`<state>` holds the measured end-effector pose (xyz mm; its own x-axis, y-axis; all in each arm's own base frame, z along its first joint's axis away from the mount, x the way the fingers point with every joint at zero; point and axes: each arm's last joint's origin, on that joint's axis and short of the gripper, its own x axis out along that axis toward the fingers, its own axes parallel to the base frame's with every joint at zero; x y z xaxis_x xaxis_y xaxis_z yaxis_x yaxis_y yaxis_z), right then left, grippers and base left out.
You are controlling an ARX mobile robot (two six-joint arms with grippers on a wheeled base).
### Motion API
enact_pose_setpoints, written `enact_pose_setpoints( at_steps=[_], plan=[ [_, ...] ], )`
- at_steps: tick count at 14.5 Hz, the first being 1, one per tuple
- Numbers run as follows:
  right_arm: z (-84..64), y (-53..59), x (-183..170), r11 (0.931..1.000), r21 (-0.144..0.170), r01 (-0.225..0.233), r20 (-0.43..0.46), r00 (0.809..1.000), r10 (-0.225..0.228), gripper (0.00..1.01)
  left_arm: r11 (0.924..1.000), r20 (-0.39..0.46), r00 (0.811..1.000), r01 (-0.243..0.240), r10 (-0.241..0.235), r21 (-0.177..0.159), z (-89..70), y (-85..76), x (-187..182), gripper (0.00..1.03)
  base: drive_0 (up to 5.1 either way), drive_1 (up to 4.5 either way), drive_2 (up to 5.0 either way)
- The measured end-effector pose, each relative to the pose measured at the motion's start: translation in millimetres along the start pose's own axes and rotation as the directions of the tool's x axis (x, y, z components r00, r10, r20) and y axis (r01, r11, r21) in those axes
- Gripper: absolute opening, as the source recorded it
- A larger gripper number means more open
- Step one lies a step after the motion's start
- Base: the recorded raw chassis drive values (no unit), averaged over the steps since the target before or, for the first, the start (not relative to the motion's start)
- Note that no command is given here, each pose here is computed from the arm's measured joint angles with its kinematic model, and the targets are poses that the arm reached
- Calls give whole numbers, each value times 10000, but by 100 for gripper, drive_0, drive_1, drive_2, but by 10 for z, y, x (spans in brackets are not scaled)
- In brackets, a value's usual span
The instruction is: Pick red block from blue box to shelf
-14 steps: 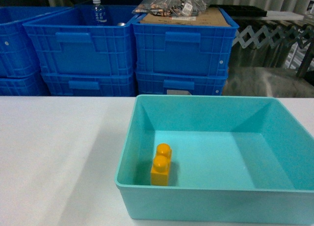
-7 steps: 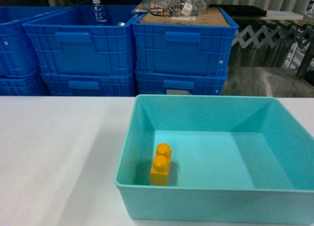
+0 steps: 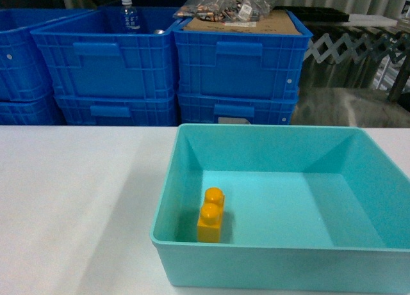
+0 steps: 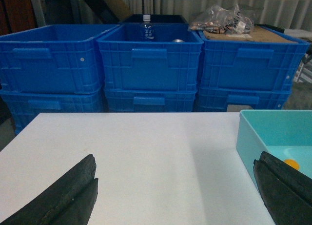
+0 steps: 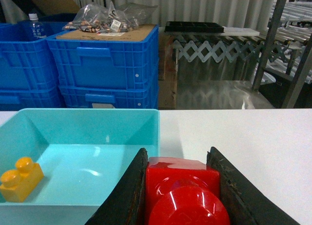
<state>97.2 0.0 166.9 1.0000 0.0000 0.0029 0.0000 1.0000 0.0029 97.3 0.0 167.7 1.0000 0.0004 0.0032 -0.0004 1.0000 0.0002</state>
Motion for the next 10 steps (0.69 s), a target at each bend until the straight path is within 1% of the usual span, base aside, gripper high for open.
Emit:
enact_pose_setpoints(
  at_steps=[10],
  plan=[
    [0, 0, 0, 10000, 0, 4, 4, 10000, -4, 29, 10000, 0, 10000, 8, -8, 0, 0, -1, 0, 98, -160, -160, -160]
  ],
)
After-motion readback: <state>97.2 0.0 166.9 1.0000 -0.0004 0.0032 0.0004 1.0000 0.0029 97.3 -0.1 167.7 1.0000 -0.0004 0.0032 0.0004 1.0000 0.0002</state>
